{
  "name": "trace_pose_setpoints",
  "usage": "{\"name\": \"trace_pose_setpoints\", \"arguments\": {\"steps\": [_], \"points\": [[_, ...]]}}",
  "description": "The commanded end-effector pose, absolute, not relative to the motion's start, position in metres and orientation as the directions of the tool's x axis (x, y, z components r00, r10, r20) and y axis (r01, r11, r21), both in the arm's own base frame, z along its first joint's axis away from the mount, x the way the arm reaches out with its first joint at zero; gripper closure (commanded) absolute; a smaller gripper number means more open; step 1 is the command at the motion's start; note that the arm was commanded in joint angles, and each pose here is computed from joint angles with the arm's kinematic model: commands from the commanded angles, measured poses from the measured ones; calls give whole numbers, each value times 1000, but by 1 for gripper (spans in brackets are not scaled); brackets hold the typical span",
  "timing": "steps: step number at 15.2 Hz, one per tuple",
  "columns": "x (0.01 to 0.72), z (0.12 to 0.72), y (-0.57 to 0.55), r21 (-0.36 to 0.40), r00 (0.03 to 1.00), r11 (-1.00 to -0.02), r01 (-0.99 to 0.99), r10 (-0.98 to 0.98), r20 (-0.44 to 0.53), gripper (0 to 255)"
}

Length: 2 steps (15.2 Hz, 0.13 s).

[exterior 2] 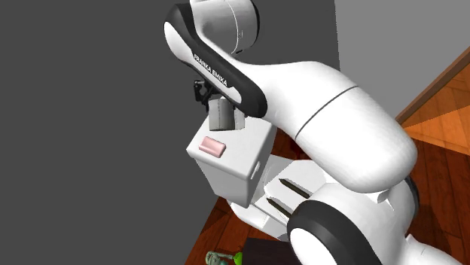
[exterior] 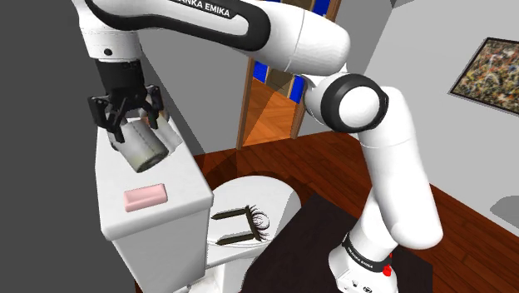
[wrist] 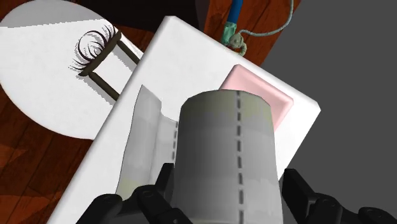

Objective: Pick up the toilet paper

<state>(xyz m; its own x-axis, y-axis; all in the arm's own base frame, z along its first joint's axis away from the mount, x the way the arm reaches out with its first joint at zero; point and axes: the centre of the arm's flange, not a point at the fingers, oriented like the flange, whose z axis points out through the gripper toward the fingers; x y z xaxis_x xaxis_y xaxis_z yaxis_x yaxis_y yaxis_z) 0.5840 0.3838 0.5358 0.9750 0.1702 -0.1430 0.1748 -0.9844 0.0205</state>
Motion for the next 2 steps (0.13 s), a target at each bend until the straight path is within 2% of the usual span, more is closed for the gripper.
{"name": "trace_pose_setpoints", "arguments": {"steps": [1, 2], "points": [[583, 543, 384, 21, 975, -984, 175, 170, -143, 255], [583, 543, 384, 21, 975, -984, 174, 170, -143, 255]]}}
